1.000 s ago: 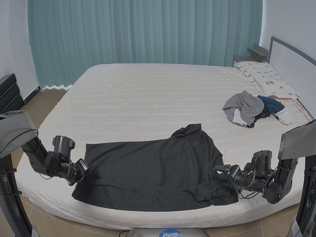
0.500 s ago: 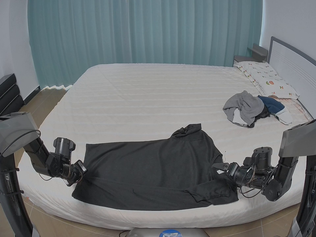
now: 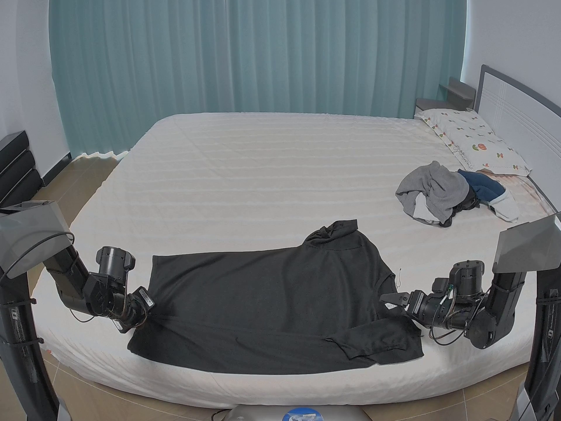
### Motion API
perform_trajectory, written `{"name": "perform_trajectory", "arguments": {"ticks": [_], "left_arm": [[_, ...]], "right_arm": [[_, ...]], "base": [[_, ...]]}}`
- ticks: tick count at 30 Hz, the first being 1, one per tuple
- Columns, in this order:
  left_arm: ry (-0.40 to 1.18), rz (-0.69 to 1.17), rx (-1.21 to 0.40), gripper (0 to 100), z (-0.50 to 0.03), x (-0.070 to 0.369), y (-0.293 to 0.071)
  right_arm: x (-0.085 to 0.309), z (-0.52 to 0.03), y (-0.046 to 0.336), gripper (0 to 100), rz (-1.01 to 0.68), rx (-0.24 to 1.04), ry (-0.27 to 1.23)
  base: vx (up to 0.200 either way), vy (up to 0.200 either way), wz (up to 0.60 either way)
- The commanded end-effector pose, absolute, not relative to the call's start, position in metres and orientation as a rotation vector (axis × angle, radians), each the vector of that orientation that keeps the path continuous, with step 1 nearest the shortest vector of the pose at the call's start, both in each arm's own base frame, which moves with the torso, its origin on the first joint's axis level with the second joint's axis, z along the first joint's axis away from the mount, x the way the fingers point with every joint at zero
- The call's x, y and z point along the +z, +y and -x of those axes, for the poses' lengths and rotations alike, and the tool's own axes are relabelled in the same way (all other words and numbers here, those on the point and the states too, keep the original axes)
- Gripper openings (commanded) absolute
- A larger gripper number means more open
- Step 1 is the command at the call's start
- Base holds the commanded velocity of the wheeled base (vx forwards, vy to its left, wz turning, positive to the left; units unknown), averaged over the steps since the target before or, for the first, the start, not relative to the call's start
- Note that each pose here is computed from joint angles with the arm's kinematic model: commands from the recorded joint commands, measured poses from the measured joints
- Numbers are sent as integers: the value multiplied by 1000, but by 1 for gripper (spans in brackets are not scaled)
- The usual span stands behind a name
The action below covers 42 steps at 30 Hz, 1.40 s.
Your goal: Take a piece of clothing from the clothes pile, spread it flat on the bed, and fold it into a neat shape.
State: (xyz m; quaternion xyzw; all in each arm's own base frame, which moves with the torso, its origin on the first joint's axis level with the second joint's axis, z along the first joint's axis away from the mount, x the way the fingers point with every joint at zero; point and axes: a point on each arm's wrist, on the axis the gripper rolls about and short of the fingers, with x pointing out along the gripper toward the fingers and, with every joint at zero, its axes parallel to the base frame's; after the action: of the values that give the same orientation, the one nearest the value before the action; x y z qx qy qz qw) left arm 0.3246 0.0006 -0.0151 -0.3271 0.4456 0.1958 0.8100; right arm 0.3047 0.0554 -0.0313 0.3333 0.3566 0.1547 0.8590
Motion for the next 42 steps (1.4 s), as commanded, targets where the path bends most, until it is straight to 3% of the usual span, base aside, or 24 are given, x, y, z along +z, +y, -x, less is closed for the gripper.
{"name": "perform_trajectory", "arguments": {"ticks": [1, 8, 9, 22, 42], "left_arm": [[954, 699, 420, 0, -324, -16, 1], [953, 699, 419, 0, -325, -16, 1], [953, 699, 419, 0, -325, -16, 1], [958, 695, 418, 0, -324, -17, 0], [927, 705, 413, 0, -317, 0, 2]], "right_arm": [[-41, -303, 54, 100, -683, 320, 774], [-48, -300, 56, 100, -636, 335, 793], [-48, -300, 56, 0, -636, 335, 793], [-52, -293, 53, 0, -596, 339, 806], [-24, -293, 45, 0, -654, 347, 624]], "base": [[0, 0, 0], [0, 0, 0], [0, 0, 0], [0, 0, 0], [0, 0, 0]]}}
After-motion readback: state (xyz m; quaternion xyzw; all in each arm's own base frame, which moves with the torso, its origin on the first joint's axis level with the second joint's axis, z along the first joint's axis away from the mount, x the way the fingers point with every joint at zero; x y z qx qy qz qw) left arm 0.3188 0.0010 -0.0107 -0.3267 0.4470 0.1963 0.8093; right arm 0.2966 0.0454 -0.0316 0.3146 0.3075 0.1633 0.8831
